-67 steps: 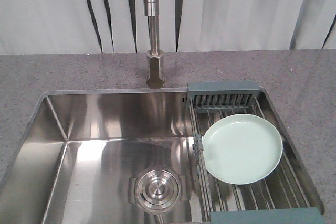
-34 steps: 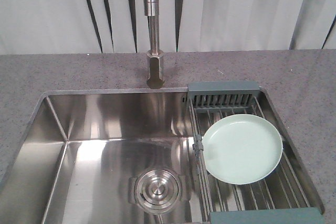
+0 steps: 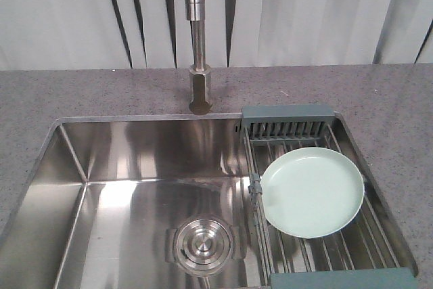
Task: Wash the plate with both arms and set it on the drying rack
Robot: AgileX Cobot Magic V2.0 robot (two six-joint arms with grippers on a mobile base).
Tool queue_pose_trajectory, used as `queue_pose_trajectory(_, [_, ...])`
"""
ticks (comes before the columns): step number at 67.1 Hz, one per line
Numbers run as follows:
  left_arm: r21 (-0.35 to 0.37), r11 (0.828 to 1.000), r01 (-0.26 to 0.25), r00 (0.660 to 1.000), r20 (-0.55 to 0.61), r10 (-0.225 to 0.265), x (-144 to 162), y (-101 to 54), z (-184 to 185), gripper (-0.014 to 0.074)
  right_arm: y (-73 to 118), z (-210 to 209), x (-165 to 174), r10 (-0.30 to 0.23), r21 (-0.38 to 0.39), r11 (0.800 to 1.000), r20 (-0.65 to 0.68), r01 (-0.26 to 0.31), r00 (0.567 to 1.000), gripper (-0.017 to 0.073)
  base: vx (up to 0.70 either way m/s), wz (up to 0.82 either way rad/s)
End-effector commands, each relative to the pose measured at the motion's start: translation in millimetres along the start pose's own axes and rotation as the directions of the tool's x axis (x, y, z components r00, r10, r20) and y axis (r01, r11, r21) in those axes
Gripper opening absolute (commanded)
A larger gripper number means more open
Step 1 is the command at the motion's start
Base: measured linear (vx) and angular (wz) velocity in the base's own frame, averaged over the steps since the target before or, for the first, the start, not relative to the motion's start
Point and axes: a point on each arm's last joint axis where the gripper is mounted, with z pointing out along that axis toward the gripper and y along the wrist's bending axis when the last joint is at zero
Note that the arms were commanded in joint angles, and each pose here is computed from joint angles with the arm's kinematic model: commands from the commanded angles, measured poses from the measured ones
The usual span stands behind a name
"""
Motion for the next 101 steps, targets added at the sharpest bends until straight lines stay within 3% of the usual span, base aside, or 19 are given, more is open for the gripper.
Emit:
queue_pose_trajectory(1, [-0.045,0.998,0.042,0.986,0.161,-0.035,-0.2,3.5,-3.7,-0.0006,-1.0,-4.3,-11.2,-0.005,0.012,1.0,0.076,0.004,0.997,0.0319,0.0,0.0])
queue_pose_trajectory(12, [-0.098,0.987,0.126,0.935,0.345,-0.085,41.3,6.2,2.3,-0.0006,-1.0,-4.3,-11.2,-0.005,0.012,1.0,0.076,0.004,0.997,0.0319,0.0,0.0])
queue_pose_trajectory(27, [-0.108,0.984,0.138,0.87,0.489,-0.068,89.4,5.6,15.9,-0.0006,-1.0,-4.3,-11.2,-0.005,0.012,1.0,0.076,0.004,0.997,0.0319,0.0,0.0])
queue_pose_trajectory(32, [-0.111,0.984,0.141,0.856,0.512,-0.065,95.4,6.5,23.2,-0.0006,-1.0,-4.3,-11.0,-0.005,0.012,1.0,0.075,0.004,0.997,0.0319,0.0,0.0])
queue_pose_trajectory(40, [-0.082,0.979,0.185,0.824,0.556,-0.109,101.1,7.1,28.1,-0.0006,-1.0,-4.3,-11.0,-0.005,0.012,1.0,0.075,0.004,0.997,0.0319,0.0,0.0])
queue_pose_trajectory(46, [-0.08,0.98,0.182,0.806,0.584,-0.102,98.5,7.1,26.3,-0.0006,-1.0,-4.3,-11.0,-0.005,0.012,1.0,0.075,0.004,0.997,0.0319,0.0,0.0])
queue_pose_trajectory(56, [-0.084,0.981,0.176,0.804,0.587,-0.094,98.1,7.1,26.0,-0.0006,-1.0,-4.3,-11.0,-0.005,0.012,1.0,0.075,0.004,0.997,0.0319,0.0,0.0])
queue_pose_trajectory(62, [-0.102,0.983,0.152,0.808,0.585,-0.064,98.0,7.2,25.9,-0.0006,-1.0,-4.3,-11.0,-0.005,0.012,1.0,0.075,0.004,0.997,0.0319,0.0,0.0])
queue_pose_trajectory(101, [-0.099,0.983,0.151,0.809,0.584,-0.065,97.3,7.0,25.7,-0.0006,-1.0,-4.3,-11.0,-0.005,0.012,1.0,0.075,0.004,0.997,0.0319,0.0,0.0])
